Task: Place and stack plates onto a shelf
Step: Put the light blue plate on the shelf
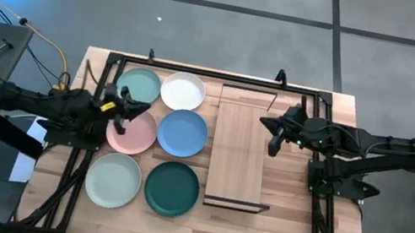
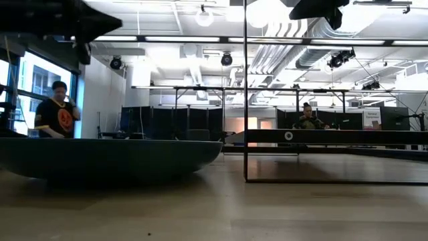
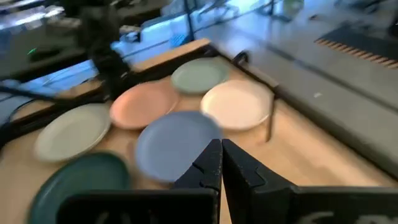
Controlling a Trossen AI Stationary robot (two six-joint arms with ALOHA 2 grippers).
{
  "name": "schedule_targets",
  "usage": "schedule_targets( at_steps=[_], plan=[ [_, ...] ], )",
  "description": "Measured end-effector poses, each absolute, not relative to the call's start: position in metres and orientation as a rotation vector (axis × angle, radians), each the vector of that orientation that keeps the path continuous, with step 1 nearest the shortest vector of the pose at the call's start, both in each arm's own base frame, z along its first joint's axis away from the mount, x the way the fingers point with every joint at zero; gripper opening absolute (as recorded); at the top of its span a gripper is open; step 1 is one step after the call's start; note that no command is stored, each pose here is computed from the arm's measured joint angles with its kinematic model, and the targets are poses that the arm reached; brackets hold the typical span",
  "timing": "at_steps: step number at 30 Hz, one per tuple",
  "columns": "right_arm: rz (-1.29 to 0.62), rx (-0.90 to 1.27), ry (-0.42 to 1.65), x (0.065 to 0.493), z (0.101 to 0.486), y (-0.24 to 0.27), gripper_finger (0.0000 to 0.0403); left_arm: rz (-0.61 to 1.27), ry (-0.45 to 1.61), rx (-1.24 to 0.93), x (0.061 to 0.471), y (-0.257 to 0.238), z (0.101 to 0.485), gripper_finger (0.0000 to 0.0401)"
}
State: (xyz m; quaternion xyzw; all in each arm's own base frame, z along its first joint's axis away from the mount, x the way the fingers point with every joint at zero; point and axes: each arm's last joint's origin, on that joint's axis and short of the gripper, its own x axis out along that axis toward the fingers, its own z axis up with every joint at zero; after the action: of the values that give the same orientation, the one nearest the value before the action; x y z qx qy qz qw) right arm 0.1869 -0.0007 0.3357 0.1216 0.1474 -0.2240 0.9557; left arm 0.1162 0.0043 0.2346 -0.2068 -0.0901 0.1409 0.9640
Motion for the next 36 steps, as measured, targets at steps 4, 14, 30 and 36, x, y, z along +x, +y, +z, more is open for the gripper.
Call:
schedule_targets(
  at_steps=[4,14,30,36],
  plan=[
    [-0.493,0.26,0.252,0.188,0.339,-0.007,0.0,0.337,-0.12,-0.321,0.138,0.005,0.267,0.0],
    [-0.406,0.163,0.269,0.189,0.341,-0.009,0.0,0.349,0.1,-0.252,0.169,0.015,0.312,0.0],
    [-0.405,0.148,0.348,0.161,0.34,-0.009,0.0,0.521,0.352,-0.49,0.169,0.037,0.289,0.0056],
    [-0.404,0.149,0.335,0.163,0.34,-0.009,0.0,0.673,0.568,-0.569,0.17,0.064,0.287,0.0126]
  ],
)
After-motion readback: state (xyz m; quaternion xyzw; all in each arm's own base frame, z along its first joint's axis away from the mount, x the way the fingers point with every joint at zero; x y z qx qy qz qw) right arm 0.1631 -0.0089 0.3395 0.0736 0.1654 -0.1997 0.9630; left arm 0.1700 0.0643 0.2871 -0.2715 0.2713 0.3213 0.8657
